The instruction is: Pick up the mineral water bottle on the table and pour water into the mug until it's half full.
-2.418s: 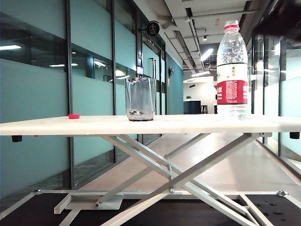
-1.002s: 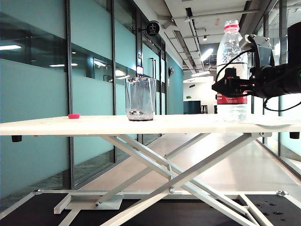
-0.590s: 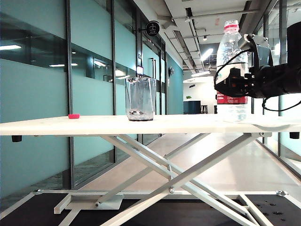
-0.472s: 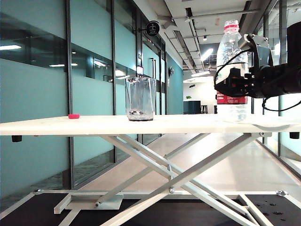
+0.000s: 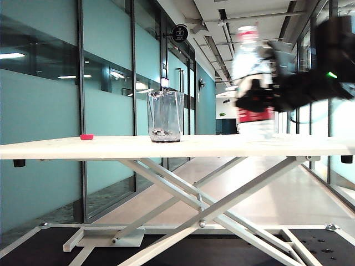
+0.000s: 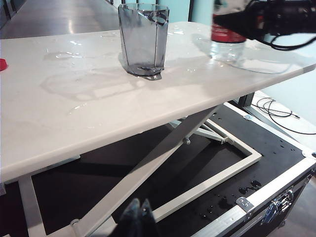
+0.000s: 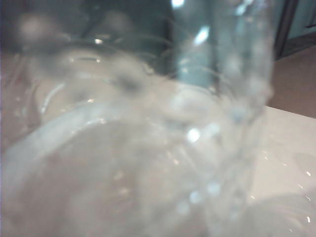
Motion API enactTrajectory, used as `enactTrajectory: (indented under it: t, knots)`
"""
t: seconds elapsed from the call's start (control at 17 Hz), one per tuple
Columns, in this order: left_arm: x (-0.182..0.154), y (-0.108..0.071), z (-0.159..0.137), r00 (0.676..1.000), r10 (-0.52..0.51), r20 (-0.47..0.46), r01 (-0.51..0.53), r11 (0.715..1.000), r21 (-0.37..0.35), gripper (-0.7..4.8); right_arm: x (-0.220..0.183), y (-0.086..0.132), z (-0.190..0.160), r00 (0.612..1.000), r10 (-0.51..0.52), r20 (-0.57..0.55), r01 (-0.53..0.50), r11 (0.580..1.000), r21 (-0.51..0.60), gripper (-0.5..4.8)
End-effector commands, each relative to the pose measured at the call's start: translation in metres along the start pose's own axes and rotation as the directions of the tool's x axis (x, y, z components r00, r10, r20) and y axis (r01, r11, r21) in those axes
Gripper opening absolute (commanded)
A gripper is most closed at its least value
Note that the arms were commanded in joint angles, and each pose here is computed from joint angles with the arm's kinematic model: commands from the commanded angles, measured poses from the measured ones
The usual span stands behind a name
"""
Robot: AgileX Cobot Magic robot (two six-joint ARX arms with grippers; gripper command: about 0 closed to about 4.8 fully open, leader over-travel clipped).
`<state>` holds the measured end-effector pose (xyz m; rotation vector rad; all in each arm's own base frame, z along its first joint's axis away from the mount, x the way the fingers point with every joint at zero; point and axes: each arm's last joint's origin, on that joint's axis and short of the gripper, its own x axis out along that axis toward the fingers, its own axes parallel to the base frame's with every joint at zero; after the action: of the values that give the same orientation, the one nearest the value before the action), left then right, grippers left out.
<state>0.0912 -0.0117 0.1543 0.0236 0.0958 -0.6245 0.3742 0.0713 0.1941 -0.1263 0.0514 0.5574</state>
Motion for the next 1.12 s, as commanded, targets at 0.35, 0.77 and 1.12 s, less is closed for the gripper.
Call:
enactTrajectory:
  t: [0.35, 0.77, 1.12]
  knots:
    - [0.000, 0.000, 0.001, 1.000, -0.006, 0.003, 0.006, 1.000, 0.006, -0.05, 0.013, 0.037, 0.061, 0.956, -0.210, -0.206, 0.111, 0.906, -0.409, 2.29]
    - [0.000, 0.000, 0.001, 1.000, -0.002, 0.002, 0.002, 0.999, 0.032, -0.05, 0.024, 0.066, 0.094, 0.870, -0.430, -0.239, 0.118, 0.654, -0.748, 2.29]
    - [0.000, 0.000, 0.001, 1.000, 0.005, 0.002, -0.005, 0.998, 0.055, -0.05, 0.024, 0.066, 0.094, 0.838, -0.490, -0.239, 0.029, 0.477, -0.878, 2.29]
